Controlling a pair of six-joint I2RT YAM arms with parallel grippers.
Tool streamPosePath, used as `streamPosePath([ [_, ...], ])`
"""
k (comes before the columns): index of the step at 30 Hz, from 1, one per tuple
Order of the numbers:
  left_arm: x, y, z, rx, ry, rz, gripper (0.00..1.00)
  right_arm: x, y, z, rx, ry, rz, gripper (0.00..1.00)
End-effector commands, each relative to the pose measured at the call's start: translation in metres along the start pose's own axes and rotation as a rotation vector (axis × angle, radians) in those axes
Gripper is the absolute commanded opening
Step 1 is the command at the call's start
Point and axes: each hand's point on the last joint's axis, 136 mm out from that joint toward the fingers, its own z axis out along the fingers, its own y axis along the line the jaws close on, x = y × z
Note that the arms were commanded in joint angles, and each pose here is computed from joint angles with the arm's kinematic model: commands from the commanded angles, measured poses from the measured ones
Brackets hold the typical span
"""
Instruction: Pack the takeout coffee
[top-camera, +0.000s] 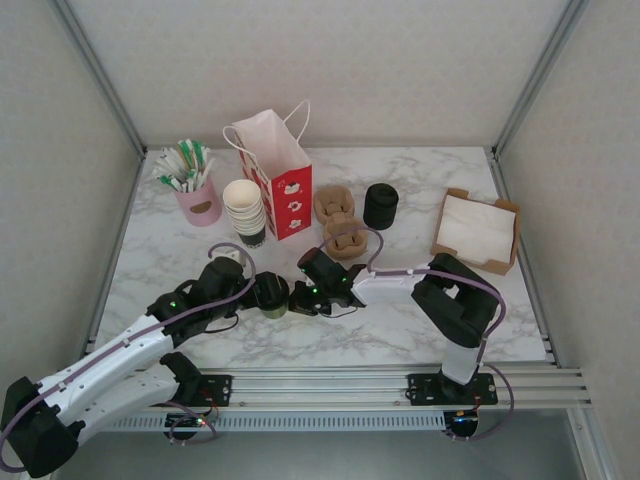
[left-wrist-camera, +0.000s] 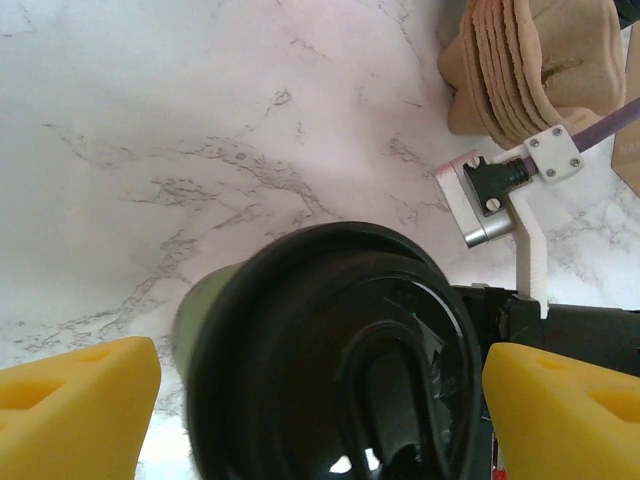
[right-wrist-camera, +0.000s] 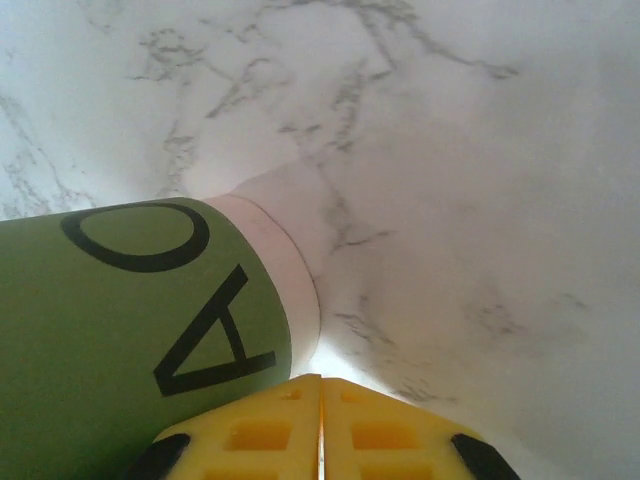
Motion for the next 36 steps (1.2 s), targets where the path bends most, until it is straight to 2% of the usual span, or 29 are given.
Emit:
streamPosePath([
  [1,0.006,0.008,0.000,-0.018,0.023,-0.013,0.84,-0.002,0.015,0.005,-0.035,0.004,-0.008,0.08],
  [11,-0.001,0.029,-0.009,-0.121,-0.033,-0.070,0.85,0.000,0.022,0.017,-0.045,0.023,-0.017,0.08],
  [16,-0.012,0.041,-0.023,-0.188,-0.101,-0.109,0.90,0.000,0.027,0.021,-0.054,0.034,-0.023,0.08],
  [20,-0.021,0.038,-0.032,-0.181,-0.140,-0.127,0.93,-0.001,0.026,0.012,-0.033,0.019,-0.034,0.09],
  [26,-0.051,0.015,-0.059,-0.170,-0.200,-0.064,0.98,-0.003,0.022,-0.029,0.076,-0.031,-0.112,0.19],
  [30,-0.077,-0.009,-0.080,-0.146,-0.253,-0.007,1.00,-0.007,0.022,-0.072,0.153,-0.085,-0.193,0.30],
  [36,-0.118,-0.049,-0.092,-0.135,-0.317,0.114,1.00,-0.023,0.016,-0.145,0.222,-0.142,-0.286,0.47],
])
